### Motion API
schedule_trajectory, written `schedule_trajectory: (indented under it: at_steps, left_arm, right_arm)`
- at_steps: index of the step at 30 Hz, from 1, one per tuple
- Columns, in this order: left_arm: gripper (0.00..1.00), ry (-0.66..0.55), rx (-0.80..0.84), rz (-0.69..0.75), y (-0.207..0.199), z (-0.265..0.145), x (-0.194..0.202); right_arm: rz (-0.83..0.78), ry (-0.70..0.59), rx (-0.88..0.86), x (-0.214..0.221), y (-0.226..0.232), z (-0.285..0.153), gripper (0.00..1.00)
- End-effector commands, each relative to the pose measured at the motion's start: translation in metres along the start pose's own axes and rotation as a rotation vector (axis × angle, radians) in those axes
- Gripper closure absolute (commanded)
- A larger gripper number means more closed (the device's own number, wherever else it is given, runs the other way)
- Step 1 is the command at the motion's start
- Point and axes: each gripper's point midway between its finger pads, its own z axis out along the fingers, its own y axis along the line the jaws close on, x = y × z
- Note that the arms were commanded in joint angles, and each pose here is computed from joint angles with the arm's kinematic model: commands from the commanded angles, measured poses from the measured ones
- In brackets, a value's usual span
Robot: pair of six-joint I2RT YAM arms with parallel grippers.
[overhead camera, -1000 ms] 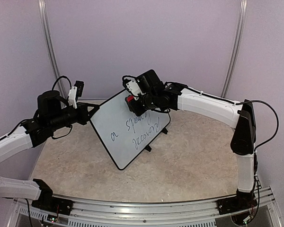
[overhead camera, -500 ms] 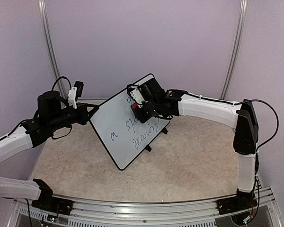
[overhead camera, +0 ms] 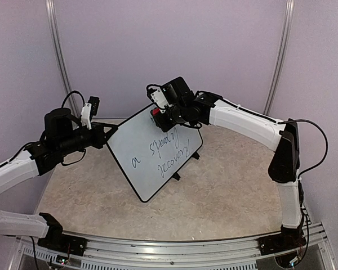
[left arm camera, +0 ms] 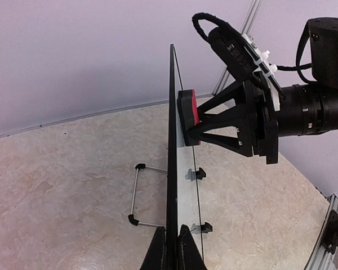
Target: Erase the whiteboard
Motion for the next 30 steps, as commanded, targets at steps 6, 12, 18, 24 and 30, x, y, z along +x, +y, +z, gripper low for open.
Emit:
schedule_trajectory:
  at_steps: [6,12,18,24,30]
  left_arm:
    - [1.0,-0.086,0.21,0.1,-0.048,-0.015,-0.024]
    - [1.0,-0.088,0.215,0.102,-0.049,-0.016,-0.025]
    - [1.0,-0.088,0.217,0.106,-0.051,-0.017,-0.024]
    - [1.0,-0.079,0.218,0.106,-0.051,-0.015,-0.022]
    - [1.0,-0.08,0.213,0.112,-0.052,-0.015,-0.022]
  right_arm:
    - [-0.027,0.034,-0.041,0.011,0.019,0.006,0.72]
    - [-0.068,0.131,-0.048,0.054,0.041,0.009,0.72]
    - [-0.056,0.159,-0.039,0.078,0.04,0.008,0.72]
    - [-0.05,0.095,-0.018,0.044,0.03,0.006,0.72]
    - [-0.041,-0.005,-0.008,-0.005,0.019,0.002,0.72]
